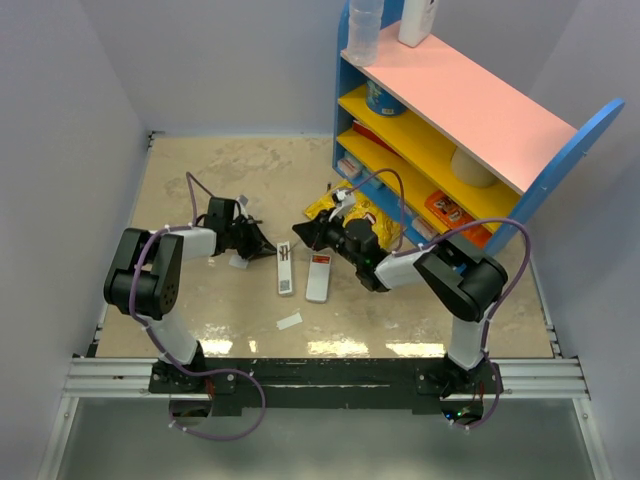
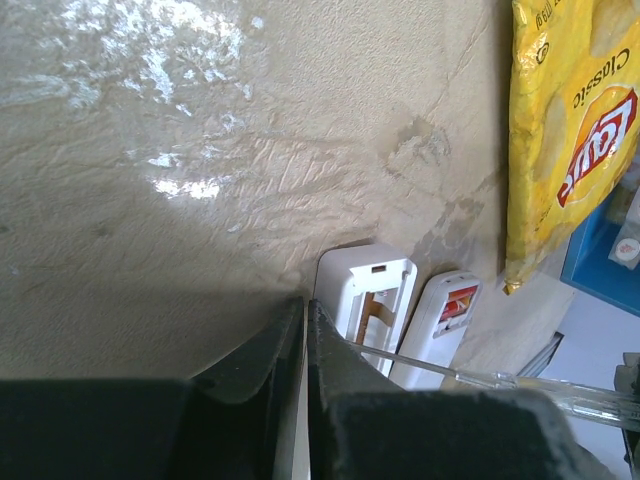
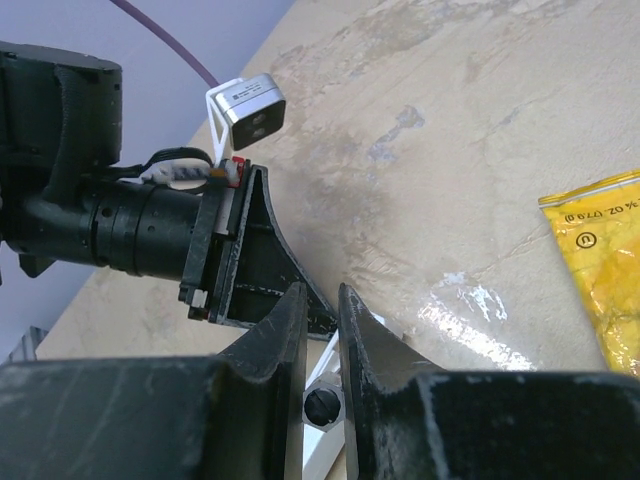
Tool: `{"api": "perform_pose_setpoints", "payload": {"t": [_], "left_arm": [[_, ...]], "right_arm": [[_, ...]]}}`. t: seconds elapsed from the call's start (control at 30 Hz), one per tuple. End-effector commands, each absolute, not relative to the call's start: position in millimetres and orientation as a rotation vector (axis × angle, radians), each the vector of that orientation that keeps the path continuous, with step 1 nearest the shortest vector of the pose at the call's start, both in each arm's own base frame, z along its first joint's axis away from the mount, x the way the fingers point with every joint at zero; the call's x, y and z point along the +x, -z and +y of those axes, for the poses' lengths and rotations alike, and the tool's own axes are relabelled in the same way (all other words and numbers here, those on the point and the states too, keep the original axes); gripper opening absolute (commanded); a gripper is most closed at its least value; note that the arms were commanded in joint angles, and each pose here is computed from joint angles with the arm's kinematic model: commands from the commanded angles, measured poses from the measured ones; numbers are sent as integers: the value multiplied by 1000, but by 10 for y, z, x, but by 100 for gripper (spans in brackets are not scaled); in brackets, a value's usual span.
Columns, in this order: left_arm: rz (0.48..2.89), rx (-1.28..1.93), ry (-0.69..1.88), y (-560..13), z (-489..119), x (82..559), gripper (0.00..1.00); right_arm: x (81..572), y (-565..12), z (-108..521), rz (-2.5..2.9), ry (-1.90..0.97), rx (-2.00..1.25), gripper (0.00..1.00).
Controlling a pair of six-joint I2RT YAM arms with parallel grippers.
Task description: Unload the batteries from the remote control
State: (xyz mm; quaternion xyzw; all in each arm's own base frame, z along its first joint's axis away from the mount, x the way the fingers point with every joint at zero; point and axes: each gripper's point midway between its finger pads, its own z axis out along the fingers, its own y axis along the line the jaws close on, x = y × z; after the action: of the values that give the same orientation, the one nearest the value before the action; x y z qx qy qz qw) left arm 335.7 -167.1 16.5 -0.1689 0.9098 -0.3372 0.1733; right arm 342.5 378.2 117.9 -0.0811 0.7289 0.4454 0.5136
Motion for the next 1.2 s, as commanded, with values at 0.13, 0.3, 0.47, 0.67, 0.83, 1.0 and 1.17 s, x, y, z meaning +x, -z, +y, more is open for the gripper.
{"api": "perform_pose_setpoints", "payload": {"t": [0.13, 0.3, 0.47, 0.67, 0.83, 1.0, 1.17], "left_arm": [[2663, -435, 985, -132, -1806, 3133, 12], [2676, -447, 921, -162, -1741, 3177, 12], [2662, -440, 884, -268, -1691, 3266, 13], [2501, -487, 824, -778, -1347, 3619, 13], [2348, -576, 727, -1167, -852, 3888, 15], [2300, -572, 703, -1323, -718, 3933, 18], [2306, -531, 796, -1267, -846, 3866, 19]], "right_arm": [[2967, -597, 3909, 2100, -997, -379, 0], [3054, -883, 3938, 2068, -966, -417, 0], [3196, -1165, 3907, 2025, -935, -429, 0], [3377, -1603, 3807, 1936, -917, -409, 0], [4006, -2072, 3960, 1727, -774, -426, 0], [4681, -2246, 4180, 1618, -548, -555, 0], [5077, -2232, 4191, 1533, -331, -643, 0]]}}
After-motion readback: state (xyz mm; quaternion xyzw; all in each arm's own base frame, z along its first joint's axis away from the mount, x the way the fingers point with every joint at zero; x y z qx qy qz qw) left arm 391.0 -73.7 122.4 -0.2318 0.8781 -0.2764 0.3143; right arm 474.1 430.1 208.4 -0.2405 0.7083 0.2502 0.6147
